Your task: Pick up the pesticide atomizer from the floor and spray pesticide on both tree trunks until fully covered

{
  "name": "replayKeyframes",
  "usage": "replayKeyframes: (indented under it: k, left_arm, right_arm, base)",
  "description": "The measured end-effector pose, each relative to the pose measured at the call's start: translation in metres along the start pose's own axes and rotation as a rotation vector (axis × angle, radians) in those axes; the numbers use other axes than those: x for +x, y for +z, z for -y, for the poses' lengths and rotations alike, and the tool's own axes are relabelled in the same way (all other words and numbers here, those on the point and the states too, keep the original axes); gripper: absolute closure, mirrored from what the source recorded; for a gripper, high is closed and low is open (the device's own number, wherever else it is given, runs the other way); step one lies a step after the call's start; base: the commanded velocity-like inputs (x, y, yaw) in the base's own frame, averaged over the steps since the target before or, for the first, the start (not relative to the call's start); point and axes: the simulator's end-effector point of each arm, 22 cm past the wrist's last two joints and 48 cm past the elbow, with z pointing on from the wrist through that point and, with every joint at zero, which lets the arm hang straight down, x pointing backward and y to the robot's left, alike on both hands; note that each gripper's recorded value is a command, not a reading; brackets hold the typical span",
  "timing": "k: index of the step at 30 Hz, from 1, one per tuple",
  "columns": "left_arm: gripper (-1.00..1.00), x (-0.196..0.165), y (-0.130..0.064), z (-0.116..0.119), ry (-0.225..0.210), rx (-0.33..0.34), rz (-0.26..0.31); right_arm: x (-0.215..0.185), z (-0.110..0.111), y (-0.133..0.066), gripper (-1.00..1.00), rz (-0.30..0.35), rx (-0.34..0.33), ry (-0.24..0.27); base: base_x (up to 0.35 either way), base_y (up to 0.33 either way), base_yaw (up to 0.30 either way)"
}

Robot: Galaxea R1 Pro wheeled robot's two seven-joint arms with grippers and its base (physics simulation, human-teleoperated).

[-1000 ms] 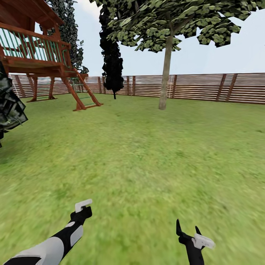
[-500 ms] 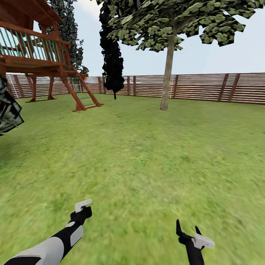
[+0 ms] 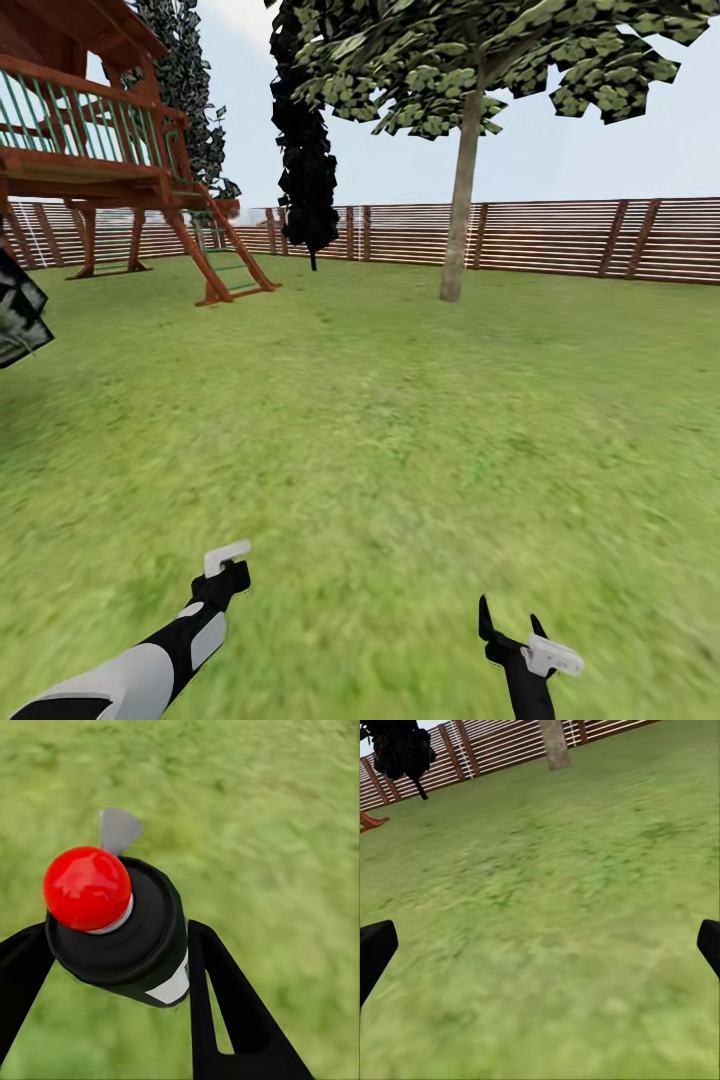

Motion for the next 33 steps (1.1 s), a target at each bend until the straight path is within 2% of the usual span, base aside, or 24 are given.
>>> replayKeyframes:
  k: [11, 33]
  left_arm:
    - [1.00, -0.0001, 0.0000, -0.0003, 0.000, 0.000, 0.000]
    - [1.00, -0.0001, 0.0000, -0.0003, 0.000, 0.000, 0.000]
  right_arm:
    - [0.0000, 0.0000, 0.0000, -1.00, 0.000, 0.000, 0.000]
    - [0.0000, -0.0001, 0.0000, -1.00, 0.000, 0.000, 0.000]
  base:
    - [0.335, -0.005, 0.000]
    - [0.335, -0.115, 0.000]
